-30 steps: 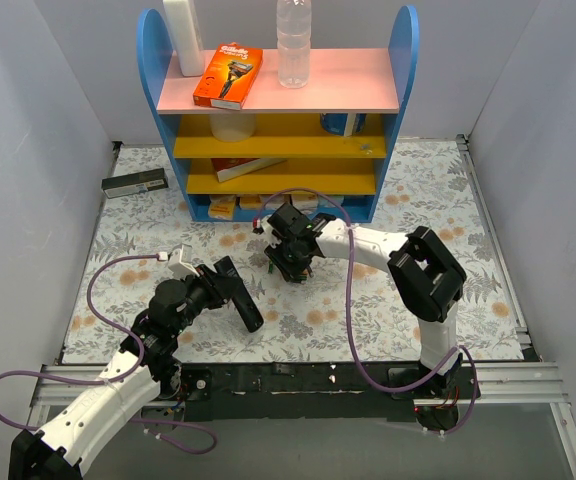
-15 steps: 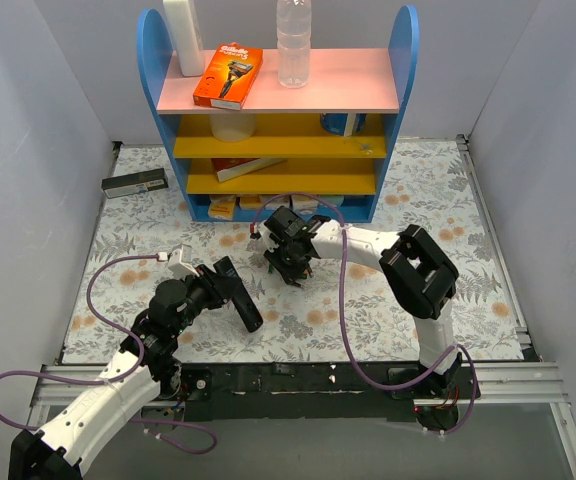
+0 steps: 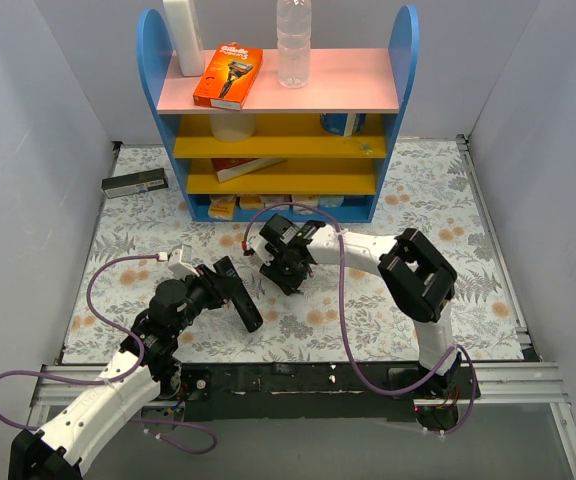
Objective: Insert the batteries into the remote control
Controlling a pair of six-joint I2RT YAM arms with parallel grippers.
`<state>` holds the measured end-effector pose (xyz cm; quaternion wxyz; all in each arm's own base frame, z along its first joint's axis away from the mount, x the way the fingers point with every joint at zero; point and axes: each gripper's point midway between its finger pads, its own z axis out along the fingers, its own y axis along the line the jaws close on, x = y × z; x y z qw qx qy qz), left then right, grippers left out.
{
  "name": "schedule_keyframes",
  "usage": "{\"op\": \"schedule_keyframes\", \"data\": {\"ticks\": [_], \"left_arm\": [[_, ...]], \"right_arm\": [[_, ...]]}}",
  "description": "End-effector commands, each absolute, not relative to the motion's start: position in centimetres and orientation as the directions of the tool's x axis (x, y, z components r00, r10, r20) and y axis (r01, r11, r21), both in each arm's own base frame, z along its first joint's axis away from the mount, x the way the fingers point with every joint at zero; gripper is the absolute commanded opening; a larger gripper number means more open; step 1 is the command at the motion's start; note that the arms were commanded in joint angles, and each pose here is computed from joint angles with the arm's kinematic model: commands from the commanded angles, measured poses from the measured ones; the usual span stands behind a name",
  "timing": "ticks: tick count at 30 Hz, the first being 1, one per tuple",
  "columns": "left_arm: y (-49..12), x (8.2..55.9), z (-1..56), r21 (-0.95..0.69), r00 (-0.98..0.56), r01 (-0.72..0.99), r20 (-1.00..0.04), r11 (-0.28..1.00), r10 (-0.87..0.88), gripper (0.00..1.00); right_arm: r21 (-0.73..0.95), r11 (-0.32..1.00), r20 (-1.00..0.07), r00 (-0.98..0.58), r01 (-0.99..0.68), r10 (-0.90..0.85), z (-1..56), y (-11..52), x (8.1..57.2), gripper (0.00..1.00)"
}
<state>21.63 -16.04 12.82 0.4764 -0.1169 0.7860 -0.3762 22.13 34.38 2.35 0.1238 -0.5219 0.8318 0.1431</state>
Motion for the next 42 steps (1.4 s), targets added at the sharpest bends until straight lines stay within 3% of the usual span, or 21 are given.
{"op": "schedule_keyframes", "data": {"ticks": [1, 8, 11, 19, 23, 30, 42], "left_arm": [[-16.2, 22.0, 14.4, -0.702, -0.490, 0.205, -0.676, 0.682, -0.550, 0.00], [-16.2, 22.0, 14.5, -0.702, -0.493, 0.207, -0.677, 0.682, -0.547, 0.00], [-16.1, 22.0, 14.4, -0.702, -0.491, 0.204, -0.676, 0.682, -0.549, 0.00], [-16.1, 21.9, 14.3, -0.702, -0.494, 0.205, -0.675, 0.682, -0.547, 0.00], [-16.1, 21.9, 14.3, -0.701, -0.496, 0.204, -0.676, 0.683, -0.546, 0.00], [-16.1, 21.8, 14.5, -0.701, -0.492, 0.208, -0.678, 0.682, -0.546, 0.00], [-15.6, 21.8, 14.9, -0.699, -0.476, 0.200, -0.682, 0.687, -0.555, 0.00]], "right_arm": [[0.106, 0.308, -0.316, -0.325, -0.946, -0.891, 3.0, 32.8, 20.2, 0.39], [0.046, 0.361, -0.401, -0.348, -0.932, -0.848, 5.8, 33.0, 21.2, 0.58], [0.019, 0.419, -0.440, -0.384, -0.908, -0.812, 6.9, 32.6, 21.6, 0.60], [-0.029, 0.563, -0.422, -0.501, -0.826, -0.756, 4.3, 30.1, 21.6, 0.59], [-0.027, 0.608, -0.452, -0.532, -0.794, -0.716, 4.2, 30.6, 22.2, 0.51], [-0.012, 0.538, -0.543, -0.446, -0.843, -0.711, 6.7, 34.2, 23.8, 0.51], [-0.039, 0.497, -0.508, -0.411, -0.867, -0.757, 5.3, 36.5, 26.0, 0.45]]}}
